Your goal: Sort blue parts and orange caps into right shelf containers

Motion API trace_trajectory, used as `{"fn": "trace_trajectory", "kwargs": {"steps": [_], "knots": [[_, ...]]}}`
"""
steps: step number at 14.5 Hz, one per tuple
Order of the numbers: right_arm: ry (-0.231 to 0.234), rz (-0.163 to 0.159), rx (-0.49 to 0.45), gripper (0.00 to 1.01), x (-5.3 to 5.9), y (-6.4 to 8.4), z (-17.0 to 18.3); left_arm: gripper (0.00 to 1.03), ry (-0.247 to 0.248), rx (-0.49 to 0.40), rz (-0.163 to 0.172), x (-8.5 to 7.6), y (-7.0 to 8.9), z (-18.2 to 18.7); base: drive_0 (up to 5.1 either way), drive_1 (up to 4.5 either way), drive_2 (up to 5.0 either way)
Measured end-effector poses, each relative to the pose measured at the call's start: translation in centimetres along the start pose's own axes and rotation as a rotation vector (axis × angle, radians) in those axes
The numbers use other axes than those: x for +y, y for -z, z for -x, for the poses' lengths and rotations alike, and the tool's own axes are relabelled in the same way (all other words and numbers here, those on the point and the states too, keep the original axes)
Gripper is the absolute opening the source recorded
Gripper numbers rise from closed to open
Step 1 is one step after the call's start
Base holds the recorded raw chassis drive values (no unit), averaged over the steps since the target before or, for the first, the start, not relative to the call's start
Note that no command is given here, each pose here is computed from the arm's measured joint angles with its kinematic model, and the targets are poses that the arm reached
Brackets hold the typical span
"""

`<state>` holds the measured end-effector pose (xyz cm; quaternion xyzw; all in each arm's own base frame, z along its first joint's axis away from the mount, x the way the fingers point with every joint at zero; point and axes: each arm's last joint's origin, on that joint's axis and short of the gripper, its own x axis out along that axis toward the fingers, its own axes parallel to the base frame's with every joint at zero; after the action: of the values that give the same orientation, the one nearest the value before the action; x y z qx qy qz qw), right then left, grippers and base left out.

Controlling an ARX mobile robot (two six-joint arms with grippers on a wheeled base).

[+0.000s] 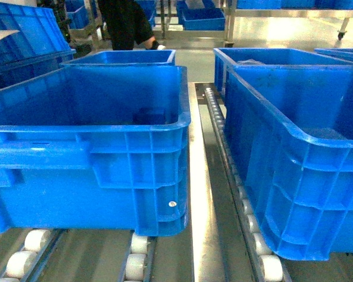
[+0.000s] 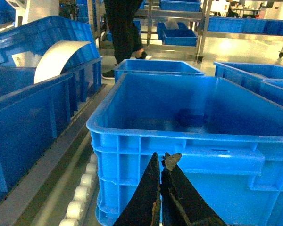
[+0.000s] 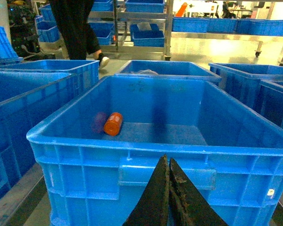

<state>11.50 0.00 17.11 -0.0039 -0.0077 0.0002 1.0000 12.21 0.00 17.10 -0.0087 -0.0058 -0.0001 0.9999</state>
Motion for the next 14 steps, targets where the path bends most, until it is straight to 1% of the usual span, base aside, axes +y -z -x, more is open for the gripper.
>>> {"fn": "trace_trajectory", "kwargs": {"steps": [5,6,8,9,10,12,13,14], "knots": [[0.000,0.000,0.002,0.02,0.0,0.1,0.7,0.02,0.000,-0.003,0.000,0.0,0.0,1.0,0.0,0.00,0.0],[0.000,0.000,0.041,0.02,0.0,0.5,1.1,0.02,0.000,-0.006,0.000,0.0,-0.1,1.1,0.0,0.00,0.0],[0.001,0.000,0.000,0.02,0.0,0.2,1.8,0.02,0.001,-0.004,-0.001,0.0,0.0,1.4,0.0,0.00,0.0],[0.001,0.000,0.007,0.02,0.0,0.3,1.8,0.02,0.001,0.052,-0.001,0.0,0.6,2.2,0.0,0.00,0.0],[0.000,0.000,0.013,0.02,0.0,0.4,1.8,0.02,-0.001,0.020,-0.003,0.0,0.4,2.5,0.0,0.00,0.0],[0.000,0.000,0.011,0.02,0.0,0.4,1.8,0.02,0.000,0.012,-0.004,0.0,0.3,2.5,0.0,0.00,0.0],[0.000,0.000,0.011,0.02,0.0,0.4,1.8,0.05,0.000,0.013,-0.003,0.0,0.3,2.5,0.0,0.00,0.0],[0.000,0.000,0.011,0.12,0.0,0.4,1.8,0.15,0.000,0.013,-0.003,0.0,0.3,2.5,0.0,0.00,0.0]]}}
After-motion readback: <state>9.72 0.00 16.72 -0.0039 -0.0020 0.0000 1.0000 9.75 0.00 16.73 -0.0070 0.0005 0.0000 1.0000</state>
